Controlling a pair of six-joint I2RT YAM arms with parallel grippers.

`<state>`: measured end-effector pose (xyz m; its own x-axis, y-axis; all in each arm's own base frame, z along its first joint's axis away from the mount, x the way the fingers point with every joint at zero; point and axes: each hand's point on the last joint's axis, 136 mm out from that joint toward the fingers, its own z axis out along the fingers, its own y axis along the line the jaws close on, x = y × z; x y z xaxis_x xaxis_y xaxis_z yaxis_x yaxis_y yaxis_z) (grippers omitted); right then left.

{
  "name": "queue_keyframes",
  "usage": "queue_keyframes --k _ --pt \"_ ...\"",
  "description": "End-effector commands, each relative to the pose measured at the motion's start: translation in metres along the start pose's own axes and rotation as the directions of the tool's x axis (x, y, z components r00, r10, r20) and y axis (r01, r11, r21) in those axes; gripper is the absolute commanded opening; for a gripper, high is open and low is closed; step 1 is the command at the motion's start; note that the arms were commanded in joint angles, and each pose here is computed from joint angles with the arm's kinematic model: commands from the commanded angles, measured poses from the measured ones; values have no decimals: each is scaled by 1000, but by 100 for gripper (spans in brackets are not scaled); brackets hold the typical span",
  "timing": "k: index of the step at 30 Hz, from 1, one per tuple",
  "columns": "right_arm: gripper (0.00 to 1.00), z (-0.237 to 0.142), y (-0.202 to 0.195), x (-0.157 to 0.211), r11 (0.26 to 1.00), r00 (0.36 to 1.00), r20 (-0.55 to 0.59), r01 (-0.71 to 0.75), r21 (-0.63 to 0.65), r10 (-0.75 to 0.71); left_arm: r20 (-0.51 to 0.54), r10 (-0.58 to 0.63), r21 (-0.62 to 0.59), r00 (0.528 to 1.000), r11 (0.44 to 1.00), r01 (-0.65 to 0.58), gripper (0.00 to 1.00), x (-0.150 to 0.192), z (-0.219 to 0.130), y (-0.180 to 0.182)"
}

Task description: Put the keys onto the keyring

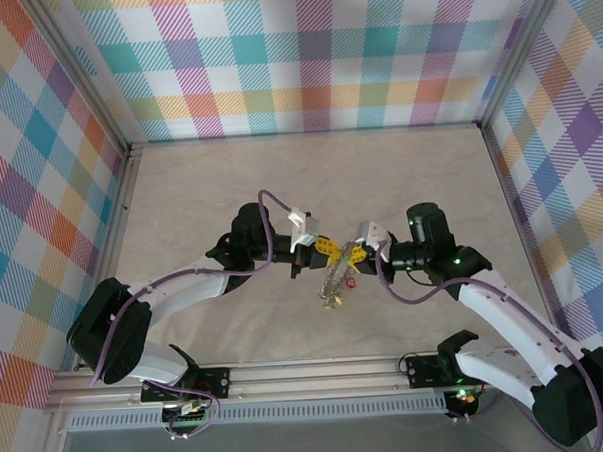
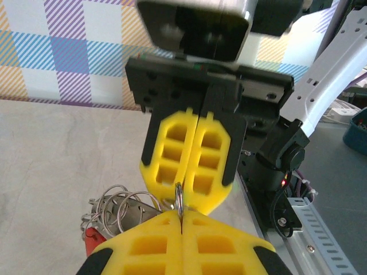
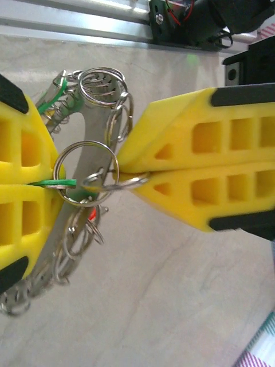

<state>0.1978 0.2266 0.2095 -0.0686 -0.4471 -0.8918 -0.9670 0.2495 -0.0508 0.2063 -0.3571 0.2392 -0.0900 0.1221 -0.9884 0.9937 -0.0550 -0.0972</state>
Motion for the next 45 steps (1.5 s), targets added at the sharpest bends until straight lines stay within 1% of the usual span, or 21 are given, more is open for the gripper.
queue_keyframes --k 1,6,12,16,18,20,22,27,29,30,31,32,33,34,36,37,38,40,43,44,45 --pt "0 -14 -5 -16 997 998 -1 55 45 -55 44 96 12 994 995 -97 0 -27 -4 -4" --pt "0 -21 -6 -26 995 997 -24 80 51 -79 14 97 -8 995 995 -97 0 -19 -5 -2" --pt "0 -27 -14 -32 989 988 -89 135 66 -129 -82 83 -17 993 996 -85 0 -2 -4 -1" --pt "0 -29 -18 -29 977 965 -173 208 50 -196 -84 57 -103 995 993 -65 0 -1 -5 13" --pt "0 -33 -24 -29 965 940 -243 257 49 -238 -65 34 -173 997 984 -45 7 -5 -8 25" --pt "0 -37 -32 -33 945 906 -309 321 53 -291 -48 21 -210 999 977 -31 19 -10 -12 31" --pt "0 -39 -36 -43 925 877 -338 377 47 -340 -32 11 -236 999 972 -18 24 -17 -17 36" --pt "0 -39 -47 -63 868 803 -390 497 20 -451 35 -54 -347 998 936 63 29 -30 -40 50" --pt "0 -40 -56 -68 831 756 -432 556 27 -492 74 -99 -432 992 894 122 37 -32 -57 58" --pt "0 -41 -61 -70 811 734 -450 584 33 -509 87 -131 -489 988 858 157 50 -30 -68 64" --pt "0 -42 -67 -73 786 706 -471 616 43 -528 109 -177 -581 978 787 207 82 -25 -85 75" --pt "0 -43 -72 -77 763 683 -485 645 50 -546 143 -235 -681 961 681 268 100 -17 -106 87" --pt "0 -44 -75 -81 746 668 -493 663 55 -557 181 -281 -765 943 563 314 100 -7 -129 96" --pt "0 -45 -79 -84 728 648 -504 683 54 -571 236 -329 -843 915 399 361 100 6 -158 104" --pt "0 -46 -86 -89 701 618 -526 711 56 -584 306 -357 -919 882 131 372 100 27 -210 107" --pt "0 -47 -90 -91 692 607 -537 720 57 -587 325 -369 -931 871 37 363 100 37 -232 103" --pt "0 -46 -93 -93 686 598 -544 726 55 -589 331 -381 -936 863 -17 351 100 43 -247 99" --pt "0 -44 -96 -97 683 597 -541 729 57 -592 336 -402 -940 851 -85 331 100 51 -268 92" --pt "0 -35 -96 -103 681 603 -519 731 55 -606 380 -430 -919 819 -277 281 100 67 -304 77" --pt "0 -31 -96 -105 680 605 -512 731 54 -610 392 -438 -910 809 -316 269 100 71 -313 73" --pt "0 -27 -96 -107 678 605 -508 733 55 -613 393 -455 -908 799 -333 257 100 74 -317 71"
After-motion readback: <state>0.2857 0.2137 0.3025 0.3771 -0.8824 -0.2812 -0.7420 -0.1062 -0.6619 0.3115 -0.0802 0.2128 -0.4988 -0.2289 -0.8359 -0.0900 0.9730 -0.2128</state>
